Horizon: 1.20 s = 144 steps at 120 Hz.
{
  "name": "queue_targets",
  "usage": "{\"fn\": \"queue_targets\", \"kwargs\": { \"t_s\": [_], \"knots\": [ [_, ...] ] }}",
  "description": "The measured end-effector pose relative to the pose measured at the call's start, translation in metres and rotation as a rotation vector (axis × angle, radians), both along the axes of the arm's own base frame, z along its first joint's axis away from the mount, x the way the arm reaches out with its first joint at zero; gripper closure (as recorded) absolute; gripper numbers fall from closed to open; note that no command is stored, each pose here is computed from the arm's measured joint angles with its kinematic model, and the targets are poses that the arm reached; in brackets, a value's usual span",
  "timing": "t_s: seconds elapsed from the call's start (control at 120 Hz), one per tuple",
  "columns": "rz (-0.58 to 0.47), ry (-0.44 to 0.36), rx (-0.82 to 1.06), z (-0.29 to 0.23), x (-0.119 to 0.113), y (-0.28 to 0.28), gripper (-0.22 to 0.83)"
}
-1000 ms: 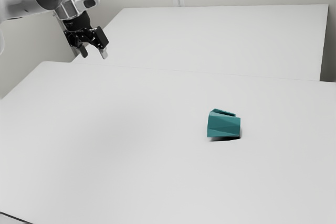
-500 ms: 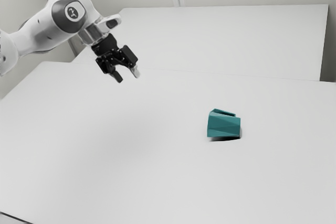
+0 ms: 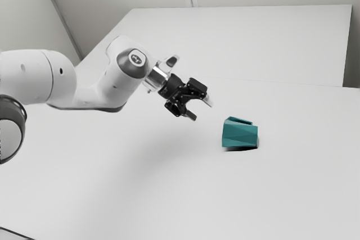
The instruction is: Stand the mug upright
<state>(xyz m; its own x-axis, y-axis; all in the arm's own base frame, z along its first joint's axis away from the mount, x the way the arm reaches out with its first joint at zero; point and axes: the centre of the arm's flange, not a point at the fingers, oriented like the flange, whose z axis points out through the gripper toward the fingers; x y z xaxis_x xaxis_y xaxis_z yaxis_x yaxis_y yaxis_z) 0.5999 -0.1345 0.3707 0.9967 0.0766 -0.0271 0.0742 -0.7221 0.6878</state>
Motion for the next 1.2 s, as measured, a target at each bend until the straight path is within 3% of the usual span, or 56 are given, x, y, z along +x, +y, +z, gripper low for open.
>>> {"fn": "queue_targets", "kwargs": {
  "t_s": [0.342, 0.617, 0.783, 0.875, 1.0, 1.2],
  "knots": [
    [0.095, 0.061, -0.117, -0.063, 0.003, -0.032, 0.00],
    [0.104, 0.068, -0.190, -0.086, 0.008, -0.062, 0.01],
    [0.091, 0.045, -0.215, -0.080, 0.009, -0.073, 0.41],
    [0.088, 0.034, -0.224, -0.078, 0.010, -0.075, 0.57],
    [0.082, 0.023, -0.230, -0.075, 0.011, -0.077, 0.68],
    [0.070, -0.012, -0.231, -0.062, 0.014, -0.077, 0.75]
  ]
}}
